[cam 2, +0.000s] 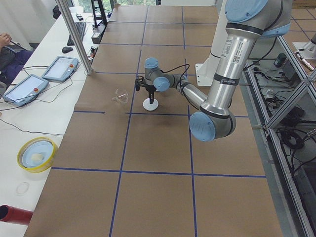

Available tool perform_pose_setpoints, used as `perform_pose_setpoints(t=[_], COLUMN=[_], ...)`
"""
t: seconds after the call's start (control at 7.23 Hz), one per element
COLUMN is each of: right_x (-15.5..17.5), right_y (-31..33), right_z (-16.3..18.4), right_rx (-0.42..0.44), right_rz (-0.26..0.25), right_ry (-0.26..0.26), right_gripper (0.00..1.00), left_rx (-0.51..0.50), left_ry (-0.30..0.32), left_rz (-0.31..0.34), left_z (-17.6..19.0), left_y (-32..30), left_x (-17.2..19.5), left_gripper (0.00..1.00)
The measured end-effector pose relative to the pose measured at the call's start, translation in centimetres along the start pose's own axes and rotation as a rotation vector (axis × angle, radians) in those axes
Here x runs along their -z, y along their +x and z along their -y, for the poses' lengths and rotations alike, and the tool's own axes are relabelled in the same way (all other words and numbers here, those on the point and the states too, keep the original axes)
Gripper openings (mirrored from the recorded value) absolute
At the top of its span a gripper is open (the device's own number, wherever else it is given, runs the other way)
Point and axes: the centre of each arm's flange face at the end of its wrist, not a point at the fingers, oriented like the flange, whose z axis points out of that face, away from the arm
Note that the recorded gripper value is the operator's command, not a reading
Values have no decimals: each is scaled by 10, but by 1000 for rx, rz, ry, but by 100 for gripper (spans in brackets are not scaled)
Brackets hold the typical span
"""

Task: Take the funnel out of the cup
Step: 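Close the left gripper on the white lid's knob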

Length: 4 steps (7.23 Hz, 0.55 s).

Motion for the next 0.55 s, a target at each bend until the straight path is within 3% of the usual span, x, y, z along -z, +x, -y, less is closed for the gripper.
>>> perform_pose_setpoints(t=[0.55], right_x=[0], right_y=[0], right_z=[0], right_rx=[0], right_rz=[0], right_ry=[0], right_gripper=[100], left_rx=[6], left_ry=[6], left_rz=[4], left_z=[5], left_y=[-3], left_x=[0], left_gripper=[49])
